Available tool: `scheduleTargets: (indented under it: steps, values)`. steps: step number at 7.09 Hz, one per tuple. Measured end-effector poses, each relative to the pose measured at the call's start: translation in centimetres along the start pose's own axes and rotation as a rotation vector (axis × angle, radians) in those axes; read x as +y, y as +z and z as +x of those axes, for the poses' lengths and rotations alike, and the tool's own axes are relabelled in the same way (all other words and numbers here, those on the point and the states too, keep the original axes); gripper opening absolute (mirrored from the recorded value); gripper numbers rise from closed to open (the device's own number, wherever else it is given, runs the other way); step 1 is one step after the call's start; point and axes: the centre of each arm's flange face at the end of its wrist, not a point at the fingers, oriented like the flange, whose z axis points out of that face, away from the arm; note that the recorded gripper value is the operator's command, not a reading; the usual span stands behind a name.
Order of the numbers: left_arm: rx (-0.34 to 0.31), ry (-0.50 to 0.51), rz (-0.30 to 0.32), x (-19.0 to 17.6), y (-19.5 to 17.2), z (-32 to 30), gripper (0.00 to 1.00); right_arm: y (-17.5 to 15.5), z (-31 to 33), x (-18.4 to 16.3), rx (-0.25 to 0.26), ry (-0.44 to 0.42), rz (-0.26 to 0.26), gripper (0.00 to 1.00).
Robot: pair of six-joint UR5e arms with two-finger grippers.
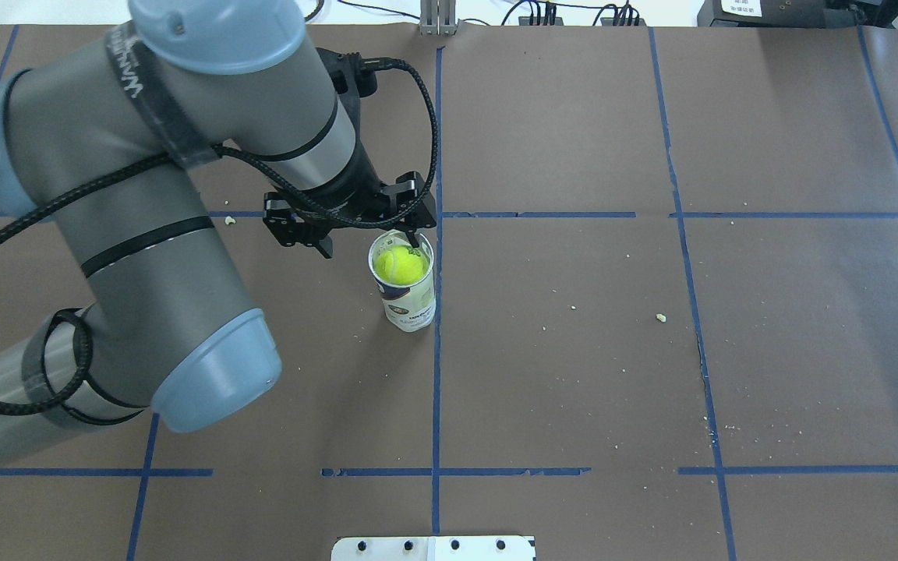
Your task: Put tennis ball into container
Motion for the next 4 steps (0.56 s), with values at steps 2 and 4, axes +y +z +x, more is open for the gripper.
scheduleTargets:
  steps: [2,4]
  values:
    - [-0.047,0.085,0.090,-4.1,-2.6,-5.9,1.00,0.0,0.0,0.0,0.000,0.000,0.000,1.00]
    - [-0.150,0.202,0.154,-10.9,-6.0,-16.9,1.00,0.0,0.0,0.0,0.000,0.000,0.000,1.00]
